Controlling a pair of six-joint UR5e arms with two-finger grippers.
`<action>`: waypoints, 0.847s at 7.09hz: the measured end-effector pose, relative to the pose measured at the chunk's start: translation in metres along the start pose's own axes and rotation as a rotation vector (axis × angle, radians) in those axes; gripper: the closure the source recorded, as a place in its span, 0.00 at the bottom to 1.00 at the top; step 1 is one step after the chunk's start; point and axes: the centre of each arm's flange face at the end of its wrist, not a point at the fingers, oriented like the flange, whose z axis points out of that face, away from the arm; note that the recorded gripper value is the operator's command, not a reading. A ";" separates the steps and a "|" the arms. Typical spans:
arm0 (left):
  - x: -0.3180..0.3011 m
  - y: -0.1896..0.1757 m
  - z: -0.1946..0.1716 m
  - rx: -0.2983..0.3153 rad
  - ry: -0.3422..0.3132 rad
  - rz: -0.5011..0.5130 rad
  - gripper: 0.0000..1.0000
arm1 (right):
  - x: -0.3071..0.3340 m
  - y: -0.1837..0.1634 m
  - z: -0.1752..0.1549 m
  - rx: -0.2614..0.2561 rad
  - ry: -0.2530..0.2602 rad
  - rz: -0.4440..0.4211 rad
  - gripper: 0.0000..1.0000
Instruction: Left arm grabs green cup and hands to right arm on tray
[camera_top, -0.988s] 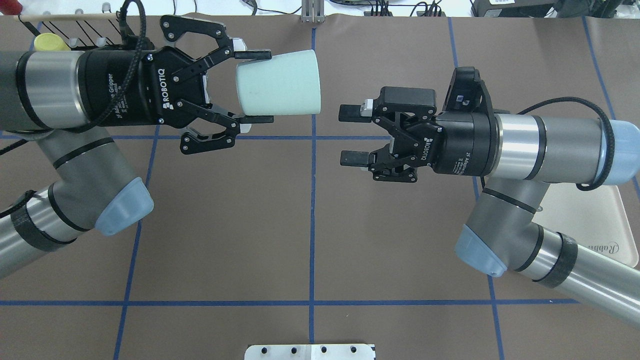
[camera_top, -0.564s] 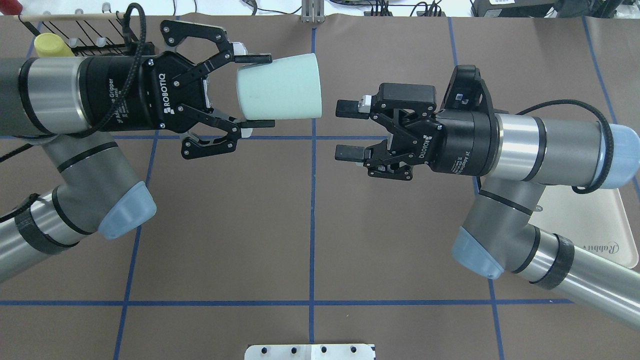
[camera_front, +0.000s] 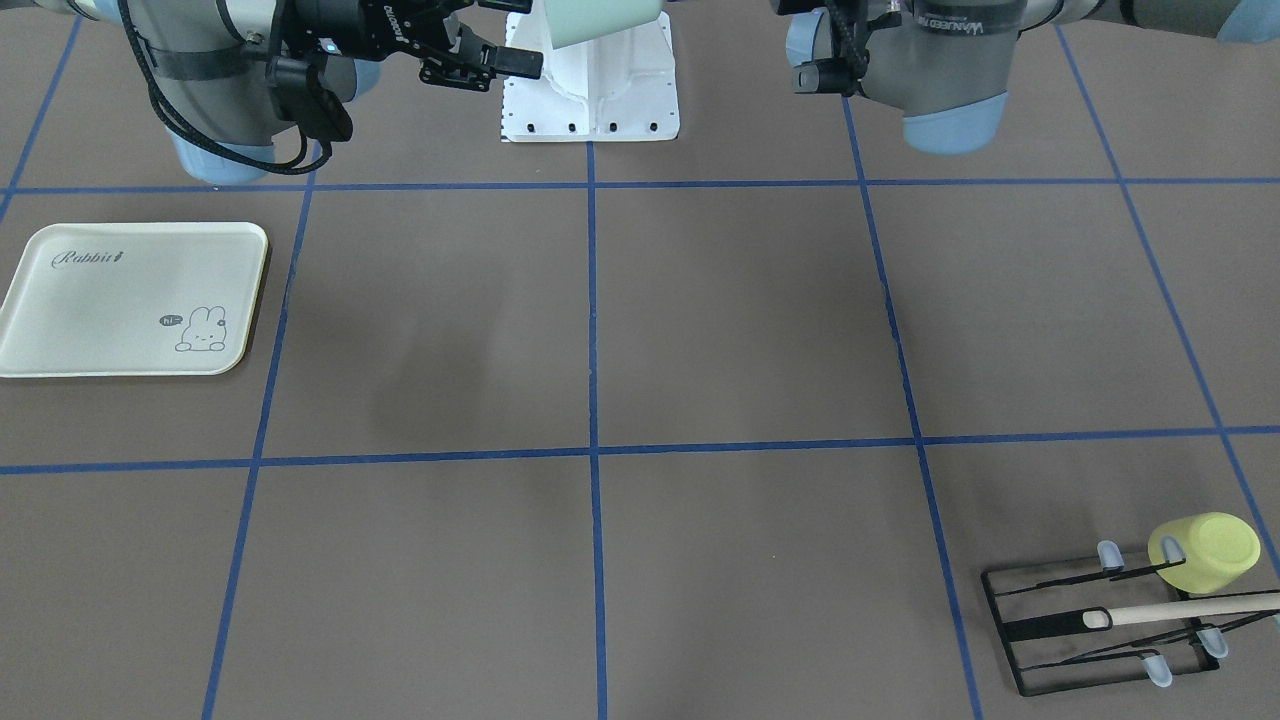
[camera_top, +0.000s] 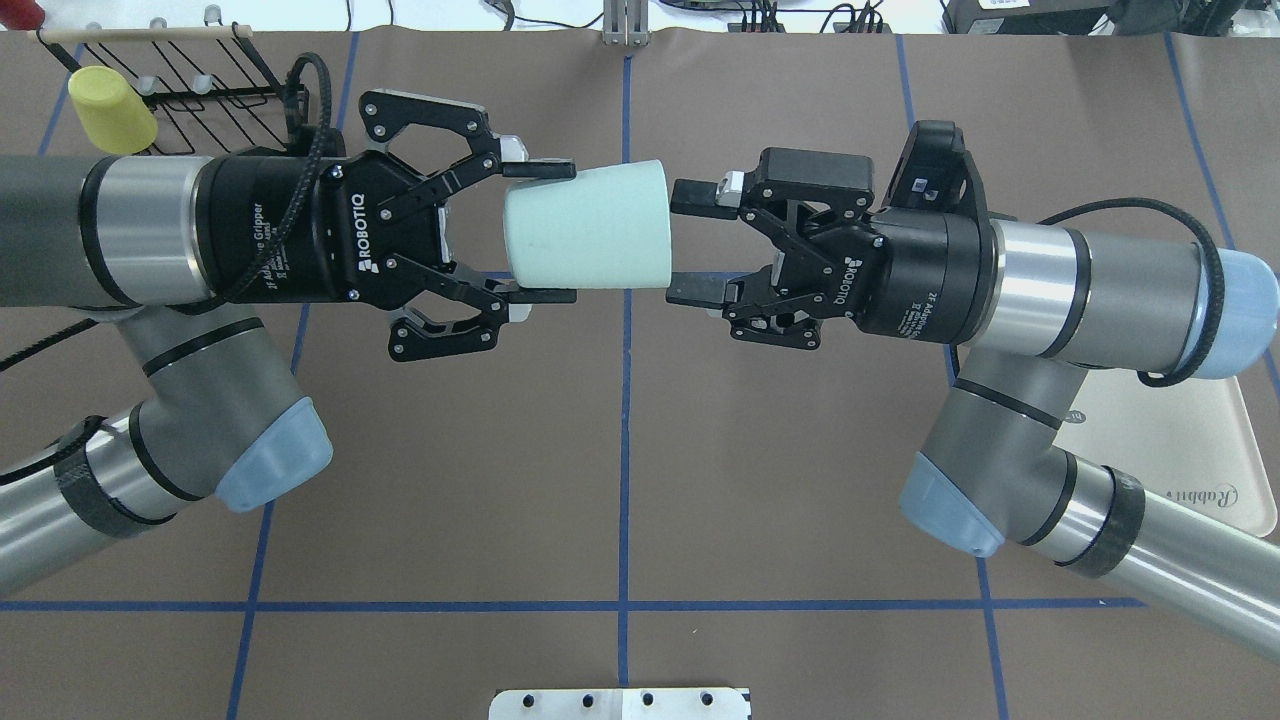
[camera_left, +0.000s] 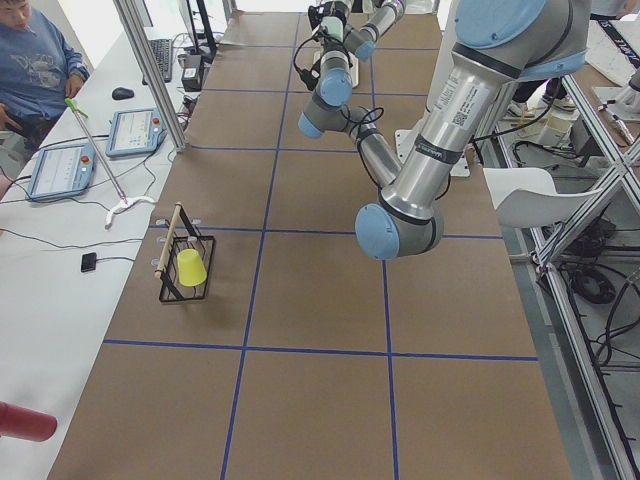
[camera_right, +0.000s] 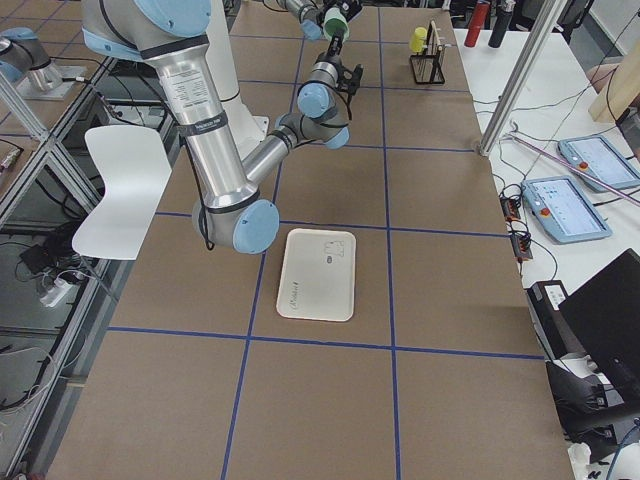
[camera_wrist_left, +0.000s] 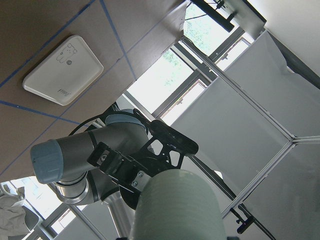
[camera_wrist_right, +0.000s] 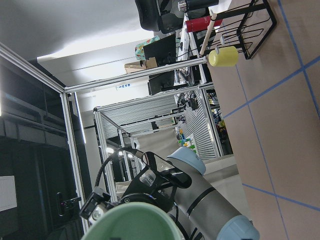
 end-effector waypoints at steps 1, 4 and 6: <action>0.000 0.001 0.001 -0.004 0.000 0.000 1.00 | 0.000 0.000 0.000 0.000 0.000 0.000 0.17; -0.005 0.002 0.008 -0.009 0.006 -0.010 1.00 | -0.003 0.004 -0.001 -0.009 -0.008 0.000 0.23; -0.014 0.005 0.016 -0.015 0.029 -0.025 1.00 | 0.000 0.009 -0.002 -0.027 -0.019 0.002 0.40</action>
